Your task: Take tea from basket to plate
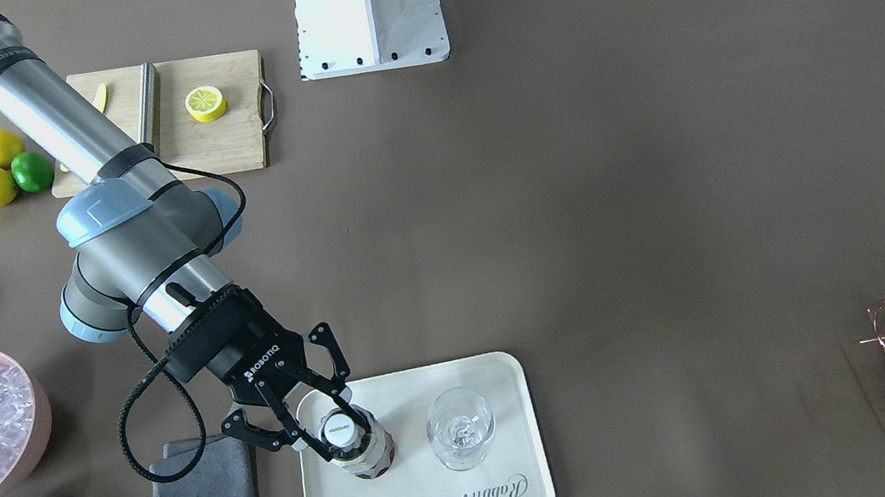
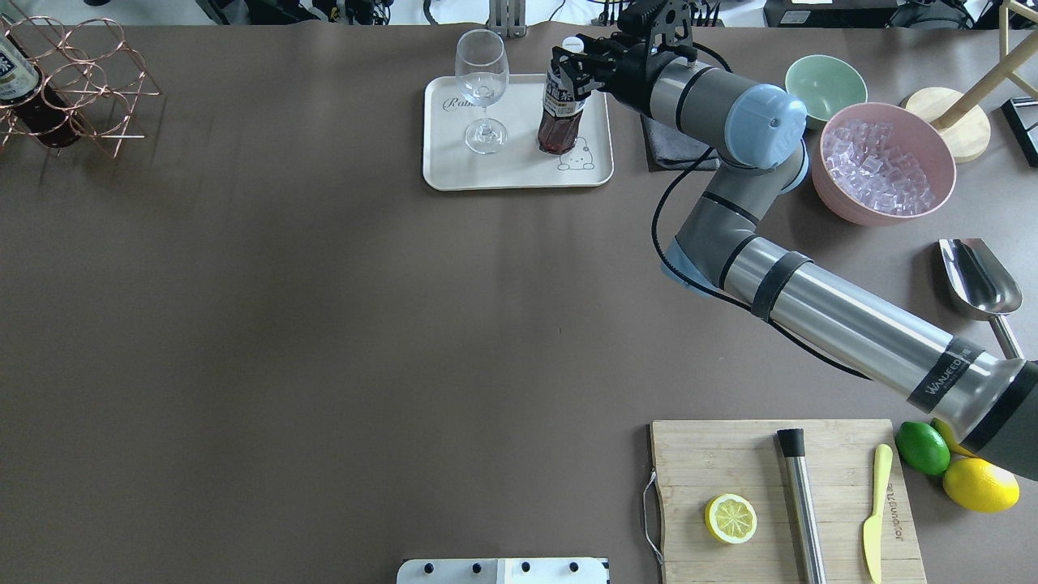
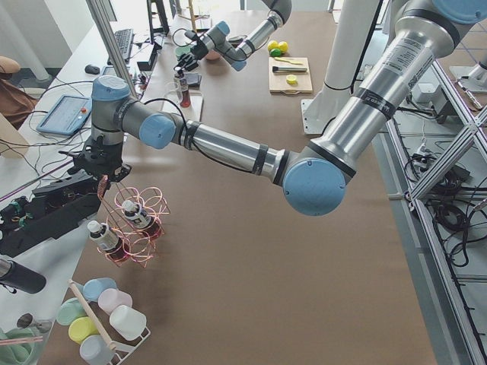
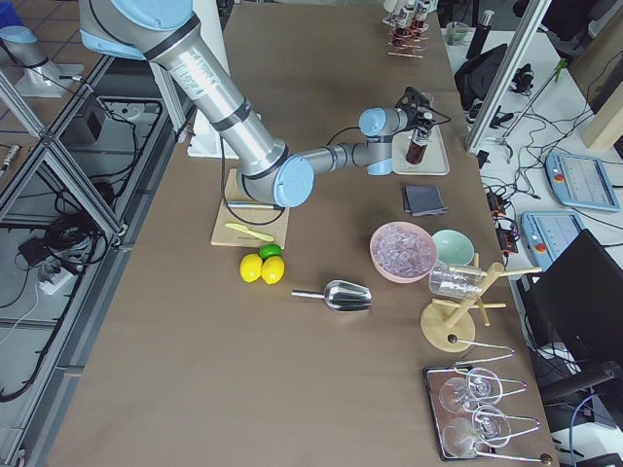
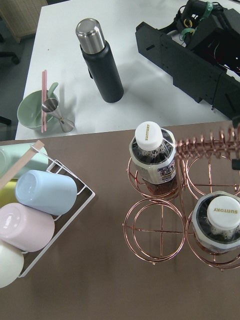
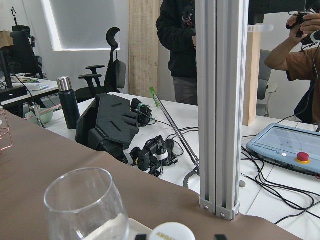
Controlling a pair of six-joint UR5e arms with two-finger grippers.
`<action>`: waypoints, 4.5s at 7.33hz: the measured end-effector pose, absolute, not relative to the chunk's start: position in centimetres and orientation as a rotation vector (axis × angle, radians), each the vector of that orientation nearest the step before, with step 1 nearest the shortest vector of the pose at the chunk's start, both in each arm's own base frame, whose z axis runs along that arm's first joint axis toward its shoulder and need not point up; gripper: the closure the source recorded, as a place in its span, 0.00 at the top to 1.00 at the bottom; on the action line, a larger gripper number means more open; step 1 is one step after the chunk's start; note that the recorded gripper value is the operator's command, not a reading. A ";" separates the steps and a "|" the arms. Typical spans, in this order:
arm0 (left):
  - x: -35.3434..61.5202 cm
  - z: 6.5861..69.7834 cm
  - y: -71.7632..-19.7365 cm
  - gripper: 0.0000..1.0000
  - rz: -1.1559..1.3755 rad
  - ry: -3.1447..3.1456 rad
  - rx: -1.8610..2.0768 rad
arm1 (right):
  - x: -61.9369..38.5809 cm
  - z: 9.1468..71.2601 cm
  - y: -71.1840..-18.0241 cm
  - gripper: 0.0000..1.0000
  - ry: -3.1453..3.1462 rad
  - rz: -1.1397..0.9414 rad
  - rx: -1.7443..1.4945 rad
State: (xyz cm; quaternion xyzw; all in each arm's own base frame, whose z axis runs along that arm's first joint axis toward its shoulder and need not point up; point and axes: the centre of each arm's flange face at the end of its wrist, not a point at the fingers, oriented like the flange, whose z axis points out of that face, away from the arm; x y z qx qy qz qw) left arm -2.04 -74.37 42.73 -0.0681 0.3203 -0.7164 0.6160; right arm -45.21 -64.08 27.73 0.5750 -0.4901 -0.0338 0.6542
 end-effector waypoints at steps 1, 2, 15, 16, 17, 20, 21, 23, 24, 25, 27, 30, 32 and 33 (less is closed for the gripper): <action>-2.3 43.0 -74.5 0.00 -1.657 0.739 -0.157 | -44.9 27.4 -64.0 1.00 -1.115 -0.078 1.311; -2.4 43.2 -74.5 0.00 -1.663 0.738 -0.159 | -44.2 27.0 -64.1 1.00 -1.118 -0.076 1.321; -2.0 43.9 -71.1 0.94 -1.602 0.818 -0.212 | -20.7 43.9 -51.7 1.00 -1.029 -0.183 0.400; -2.2 44.4 -68.1 0.94 -1.490 0.852 -0.218 | -18.1 46.4 -50.6 1.00 -1.008 -0.127 0.293; -2.5 44.9 -64.6 0.95 -1.340 0.881 -0.200 | -15.3 48.7 -50.2 1.00 -0.994 -0.056 0.180; -2.8 50.1 -53.7 0.94 -0.819 0.907 -0.089 | -8.7 56.1 -50.3 1.00 -0.912 0.159 -0.016; -2.6 51.9 -52.2 0.97 -0.716 0.893 -0.070 | -7.2 58.4 -50.3 1.00 -0.887 0.209 -0.045; -2.5 56.2 -50.2 0.97 -0.487 0.847 -0.051 | -4.7 63.5 -48.3 1.00 -0.814 0.292 -0.096; -2.5 57.8 -49.6 0.97 -0.367 0.831 -0.035 | -3.9 65.5 -46.7 1.00 -0.784 0.318 -0.126; -2.4 58.5 -49.2 0.97 -0.243 0.819 -0.002 | -3.1 66.6 -45.8 1.00 -0.765 0.341 -0.148; -2.3 59.4 -48.4 0.97 -0.046 0.805 0.059 | -1.8 67.4 -45.5 1.00 -0.739 0.355 -0.207; -2.3 60.3 -47.0 0.97 0.030 0.806 0.062 | 1.8 66.2 -47.1 1.00 -0.730 0.250 -0.212; -2.4 60.3 -46.3 0.97 0.024 0.806 0.040 | 4.2 66.6 -46.4 1.00 -0.725 0.142 -0.155; -2.4 60.1 -46.2 0.97 0.022 0.807 0.038 | 4.7 67.0 -46.1 1.00 -0.714 0.115 -0.144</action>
